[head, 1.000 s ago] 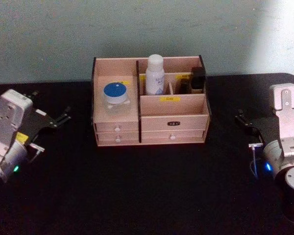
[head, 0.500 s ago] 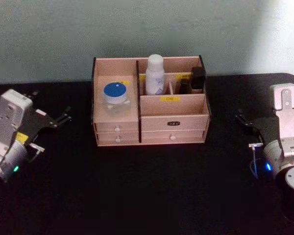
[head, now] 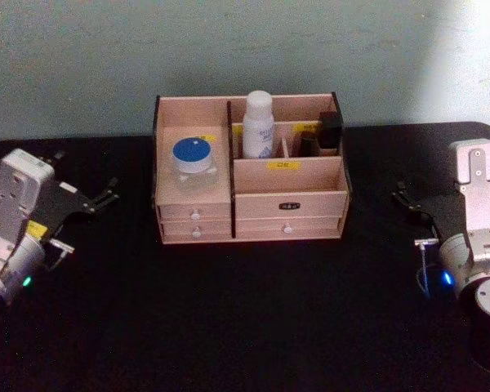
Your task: Pick up the facial cleanser and watermelon frost from the table and place them into the tiered storage box.
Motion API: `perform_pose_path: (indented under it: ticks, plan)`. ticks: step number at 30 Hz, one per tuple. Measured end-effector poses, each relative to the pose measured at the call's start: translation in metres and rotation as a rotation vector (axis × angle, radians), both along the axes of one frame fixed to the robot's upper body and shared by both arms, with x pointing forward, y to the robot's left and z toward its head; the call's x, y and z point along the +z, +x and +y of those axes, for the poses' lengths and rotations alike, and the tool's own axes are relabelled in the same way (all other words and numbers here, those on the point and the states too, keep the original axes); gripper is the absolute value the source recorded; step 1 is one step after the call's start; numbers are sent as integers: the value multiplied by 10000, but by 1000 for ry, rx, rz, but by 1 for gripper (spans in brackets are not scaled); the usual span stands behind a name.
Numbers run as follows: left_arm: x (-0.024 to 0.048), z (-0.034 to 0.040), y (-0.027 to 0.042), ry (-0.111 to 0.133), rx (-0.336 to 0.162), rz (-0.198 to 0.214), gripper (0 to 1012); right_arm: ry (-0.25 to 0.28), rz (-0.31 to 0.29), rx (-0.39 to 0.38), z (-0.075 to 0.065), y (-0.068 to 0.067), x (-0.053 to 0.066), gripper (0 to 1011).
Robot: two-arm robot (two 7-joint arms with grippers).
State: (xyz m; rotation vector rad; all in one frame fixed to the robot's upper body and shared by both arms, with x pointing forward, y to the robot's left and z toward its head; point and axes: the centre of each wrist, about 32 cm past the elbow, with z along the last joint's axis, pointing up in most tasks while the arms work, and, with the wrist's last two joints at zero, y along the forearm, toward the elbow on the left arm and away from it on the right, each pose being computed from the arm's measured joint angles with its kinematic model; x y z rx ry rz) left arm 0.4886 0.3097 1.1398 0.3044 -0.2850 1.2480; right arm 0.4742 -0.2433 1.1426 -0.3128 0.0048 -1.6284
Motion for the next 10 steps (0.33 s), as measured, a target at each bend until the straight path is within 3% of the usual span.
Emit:
perform_pose_path:
  ticks: [10]
  plan:
    - [0,0,0,0,0,0,1001,0,0,0,0,0,0,1002]
